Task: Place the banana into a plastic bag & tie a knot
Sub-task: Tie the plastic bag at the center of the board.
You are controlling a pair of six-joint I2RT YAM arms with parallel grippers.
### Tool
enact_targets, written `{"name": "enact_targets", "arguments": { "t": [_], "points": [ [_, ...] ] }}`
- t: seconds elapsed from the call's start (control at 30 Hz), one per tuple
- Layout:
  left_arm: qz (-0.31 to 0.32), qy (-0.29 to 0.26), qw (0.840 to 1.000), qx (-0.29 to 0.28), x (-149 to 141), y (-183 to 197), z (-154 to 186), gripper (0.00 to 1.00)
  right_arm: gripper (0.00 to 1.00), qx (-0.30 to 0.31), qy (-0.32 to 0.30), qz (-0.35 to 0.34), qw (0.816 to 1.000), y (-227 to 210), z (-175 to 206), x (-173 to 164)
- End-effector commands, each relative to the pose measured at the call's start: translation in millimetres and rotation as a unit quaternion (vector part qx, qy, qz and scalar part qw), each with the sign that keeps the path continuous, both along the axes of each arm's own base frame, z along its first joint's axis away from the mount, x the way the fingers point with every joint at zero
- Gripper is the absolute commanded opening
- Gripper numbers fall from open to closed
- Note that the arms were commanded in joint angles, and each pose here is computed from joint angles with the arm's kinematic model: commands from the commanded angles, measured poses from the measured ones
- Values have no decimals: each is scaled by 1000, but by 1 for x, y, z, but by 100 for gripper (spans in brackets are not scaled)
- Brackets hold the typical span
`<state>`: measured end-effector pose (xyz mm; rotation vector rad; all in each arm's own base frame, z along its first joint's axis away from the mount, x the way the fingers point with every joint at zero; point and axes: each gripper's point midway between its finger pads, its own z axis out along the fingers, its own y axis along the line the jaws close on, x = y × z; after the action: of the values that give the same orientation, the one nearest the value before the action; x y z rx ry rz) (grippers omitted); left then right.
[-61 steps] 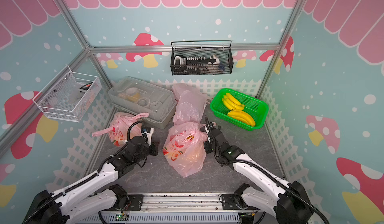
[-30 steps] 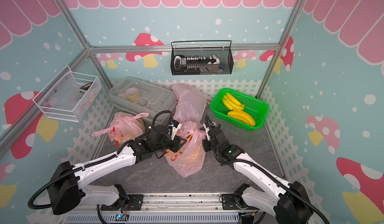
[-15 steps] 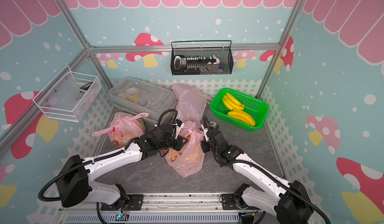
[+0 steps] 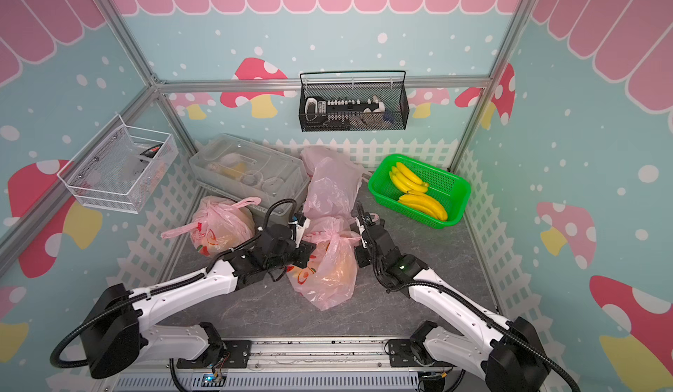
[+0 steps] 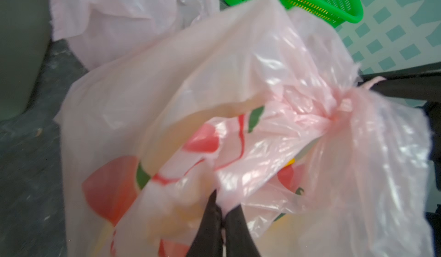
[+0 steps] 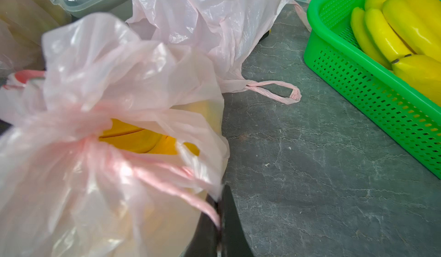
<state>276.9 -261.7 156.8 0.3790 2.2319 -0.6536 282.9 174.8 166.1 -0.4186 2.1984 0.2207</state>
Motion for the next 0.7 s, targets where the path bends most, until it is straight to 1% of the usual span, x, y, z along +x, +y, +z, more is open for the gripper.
{"name": "enact_targets", "arguments": {
  "t": [0.0, 0.23, 0.33, 0.47, 0.57, 0.67],
  "points": [
    [86, -1, 996, -1, 8, 44, -4, 0, 0, -19, 0, -21, 1000, -13, 2, 3],
    [148, 21, 989, 0, 7, 88, -17, 0, 0, -37, 22, -32, 999, -14, -29, 5],
    [150, 23, 988, -23, 8, 90, -15, 0, 0, -29, 22, -22, 999, -8, -29, 5],
    [154, 16, 987, -35, 10, 90, -9, 0, 0, -48, 12, -12, 999, 0, -25, 4],
    [183, 18, 982, -31, 12, 103, -13, 0, 0, -59, 13, -25, 998, -5, -28, 5],
    [226, 31, 974, -19, 12, 125, -24, 0, 0, -74, 23, -45, 996, -14, -37, 4]
  ]
}}
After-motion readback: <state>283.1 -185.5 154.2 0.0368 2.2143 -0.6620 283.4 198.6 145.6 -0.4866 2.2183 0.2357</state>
